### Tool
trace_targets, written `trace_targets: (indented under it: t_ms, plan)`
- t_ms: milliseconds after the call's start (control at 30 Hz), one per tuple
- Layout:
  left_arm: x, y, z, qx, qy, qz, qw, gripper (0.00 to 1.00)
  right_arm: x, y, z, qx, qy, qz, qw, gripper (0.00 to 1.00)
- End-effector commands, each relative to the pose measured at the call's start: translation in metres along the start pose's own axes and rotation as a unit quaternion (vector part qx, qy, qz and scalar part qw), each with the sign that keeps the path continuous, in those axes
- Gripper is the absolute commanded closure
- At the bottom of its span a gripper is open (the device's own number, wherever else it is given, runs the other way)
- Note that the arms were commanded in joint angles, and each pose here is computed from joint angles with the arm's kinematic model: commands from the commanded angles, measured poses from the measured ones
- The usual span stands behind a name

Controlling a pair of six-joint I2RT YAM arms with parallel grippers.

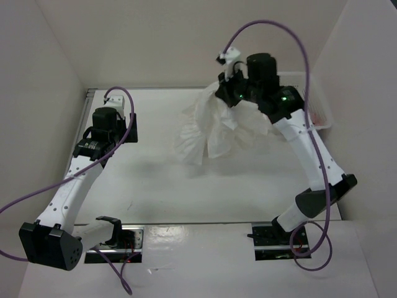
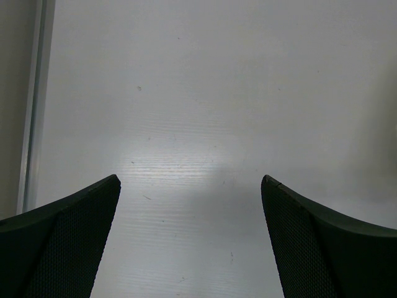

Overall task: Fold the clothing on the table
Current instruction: Flatten the skirt out

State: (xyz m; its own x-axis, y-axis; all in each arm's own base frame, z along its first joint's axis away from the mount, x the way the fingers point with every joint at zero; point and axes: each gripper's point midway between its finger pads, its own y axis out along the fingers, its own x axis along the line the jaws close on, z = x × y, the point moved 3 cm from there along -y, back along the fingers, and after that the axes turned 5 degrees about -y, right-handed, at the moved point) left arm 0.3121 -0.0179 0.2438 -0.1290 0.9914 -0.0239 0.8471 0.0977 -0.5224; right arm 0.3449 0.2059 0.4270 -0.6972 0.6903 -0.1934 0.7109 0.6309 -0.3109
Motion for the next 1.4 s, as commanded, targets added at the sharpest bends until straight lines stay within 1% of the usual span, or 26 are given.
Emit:
trace_targets:
  t_ms: [0,100,200,367,500,567,667,700,733,767,800,833,867,900,933,967,1000,1033,1067,1100,1200,1233,1267,1300,1333,1367]
  plan:
    - [0.002,-0.005,-0.007,-0.019,-0.001,0.003,1.000,0.00,0.044,0.032,0.052,0.076,-0.004,-0.080,0.994,1.00]
    - [0.001,-0.002,-0.005,-0.015,0.000,0.002,1.000,0.00,0.060,0.046,0.073,0.109,-0.006,-0.104,0.989,1.00]
    - [0.001,0.000,-0.004,-0.010,0.001,0.002,1.000,0.00,0.079,0.043,0.072,0.106,-0.014,-0.149,0.983,1.00]
    - [0.001,0.000,-0.004,-0.010,0.001,0.002,1.000,0.00,0.087,0.037,0.064,0.090,-0.016,-0.178,0.980,0.99]
    - [0.001,0.000,-0.004,-0.010,0.001,0.002,1.000,0.00,0.081,0.048,0.079,0.099,-0.007,-0.146,0.984,0.98]
    - [0.001,0.000,-0.004,-0.010,0.001,0.002,1.000,0.00,0.077,0.059,0.090,0.106,-0.004,-0.128,0.986,0.99]
    - [0.001,0.000,-0.004,-0.010,0.001,0.002,1.000,0.00,0.073,0.087,0.110,0.135,0.009,-0.112,0.984,0.99]
    - [0.001,0.000,-0.004,-0.010,0.001,0.002,1.000,0.00,0.073,0.105,0.125,0.158,0.012,-0.113,0.981,0.97]
    - [0.001,0.000,-0.004,-0.010,0.001,0.002,1.000,0.00,0.074,0.113,0.121,0.159,0.019,-0.109,0.981,0.95]
    - [0.001,0.000,-0.004,-0.010,0.001,0.002,1.000,0.00,0.069,0.123,0.125,0.168,0.016,-0.094,0.981,0.90]
    - [0.001,0.000,-0.004,-0.010,0.001,0.002,1.000,0.00,0.069,0.141,0.143,0.195,0.025,-0.087,0.977,0.77]
    - [0.001,0.000,-0.004,-0.010,0.001,0.002,1.000,0.00,0.065,0.150,0.130,0.184,0.029,-0.070,0.980,0.66]
    - [0.001,0.000,-0.004,-0.010,0.001,0.002,1.000,0.00,0.060,0.160,0.131,0.186,0.030,-0.054,0.981,0.63]
    - [0.001,0.000,-0.004,-0.010,0.001,0.002,1.000,0.00,0.054,0.165,0.132,0.195,0.031,-0.035,0.980,0.57]
    - [0.001,0.000,-0.004,-0.010,0.001,0.002,1.000,0.00,0.049,0.179,0.125,0.187,0.039,-0.023,0.981,0.50]
    - [0.001,0.000,-0.004,-0.010,0.001,0.002,1.000,0.00,0.046,0.183,0.123,0.191,0.042,-0.013,0.981,0.43]
    - [0.001,0.000,-0.004,-0.010,0.001,0.002,1.000,0.00,0.037,0.185,0.099,0.164,0.044,0.007,0.985,0.35]
    - [0.000,0.000,-0.003,-0.010,0.001,0.006,1.000,0.00,0.035,0.194,0.105,0.172,0.047,0.015,0.984,0.32]
    - [0.000,0.000,-0.003,-0.010,0.001,0.006,1.000,0.00,0.032,0.196,0.099,0.167,0.056,0.023,0.984,0.30]
    - [0.000,0.000,-0.003,-0.010,0.001,0.006,1.000,0.00,0.029,0.190,0.081,0.153,0.056,0.026,0.986,0.30]
    - [0.000,0.000,-0.003,-0.010,0.001,0.006,1.000,0.00,0.028,0.185,0.075,0.155,0.056,0.026,0.986,0.28]
    - [0.000,0.000,-0.003,-0.010,0.001,0.006,1.000,0.00,0.028,0.179,0.072,0.153,0.056,0.026,0.986,0.28]
    - [0.000,0.000,-0.003,-0.010,0.001,0.006,1.000,0.00,0.028,0.164,0.059,0.141,0.050,0.021,0.989,0.28]
    - [-0.001,0.000,-0.003,-0.009,0.002,0.011,1.000,0.00,0.033,0.161,0.075,0.163,0.052,0.011,0.985,0.28]
    - [-0.001,0.000,-0.003,-0.009,0.002,0.011,1.000,0.00,0.036,0.153,0.077,0.165,0.049,0.005,0.985,0.28]
    - [-0.001,0.000,-0.003,-0.009,0.002,0.011,1.000,0.00,0.040,0.133,0.089,0.180,0.041,0.000,0.983,0.28]
